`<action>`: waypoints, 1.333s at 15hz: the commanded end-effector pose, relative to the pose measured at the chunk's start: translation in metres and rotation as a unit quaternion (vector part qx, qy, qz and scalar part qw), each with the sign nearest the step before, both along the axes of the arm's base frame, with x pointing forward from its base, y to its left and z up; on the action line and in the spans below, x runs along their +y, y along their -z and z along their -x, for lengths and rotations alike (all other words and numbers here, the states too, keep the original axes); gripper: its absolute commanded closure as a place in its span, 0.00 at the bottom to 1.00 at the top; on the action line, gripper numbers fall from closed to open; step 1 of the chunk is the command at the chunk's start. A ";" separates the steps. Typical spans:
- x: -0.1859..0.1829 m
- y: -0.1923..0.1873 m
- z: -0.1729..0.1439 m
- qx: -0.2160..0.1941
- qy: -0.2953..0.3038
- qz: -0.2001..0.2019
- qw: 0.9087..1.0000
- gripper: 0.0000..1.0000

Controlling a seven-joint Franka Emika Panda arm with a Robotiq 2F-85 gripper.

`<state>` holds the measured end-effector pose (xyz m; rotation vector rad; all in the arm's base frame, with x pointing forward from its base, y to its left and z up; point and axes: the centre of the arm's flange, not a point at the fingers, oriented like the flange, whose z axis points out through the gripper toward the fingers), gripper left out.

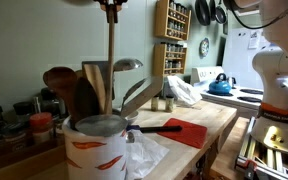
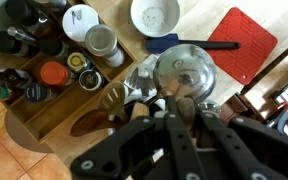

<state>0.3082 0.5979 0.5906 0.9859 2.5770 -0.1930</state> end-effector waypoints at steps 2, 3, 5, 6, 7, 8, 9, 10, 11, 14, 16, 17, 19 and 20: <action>0.028 0.036 0.007 0.048 0.006 0.056 0.997 0.97; 0.029 0.038 0.005 0.046 0.015 0.058 0.997 0.97; 0.030 0.042 0.005 0.051 0.027 0.059 0.997 0.97; 0.031 0.043 0.005 0.053 0.029 0.059 0.996 0.97; 0.032 0.045 0.006 0.055 0.029 0.058 0.996 0.97; 0.032 0.045 0.005 0.057 0.030 0.056 0.996 0.97; 0.031 0.043 0.003 0.061 0.030 0.054 0.996 0.97; 0.030 0.042 0.002 0.063 0.028 0.053 0.996 0.97; 0.029 0.040 0.000 0.065 0.029 0.052 0.996 0.62; 0.031 0.060 0.002 0.100 0.030 0.075 0.992 0.48; 0.030 0.068 0.000 0.105 0.036 0.083 0.990 0.32; 0.028 0.068 -0.003 0.099 0.041 0.084 0.991 0.25; 0.022 0.062 -0.009 0.083 0.057 0.076 0.992 0.10; 0.019 0.055 -0.013 0.074 0.066 0.066 0.993 0.01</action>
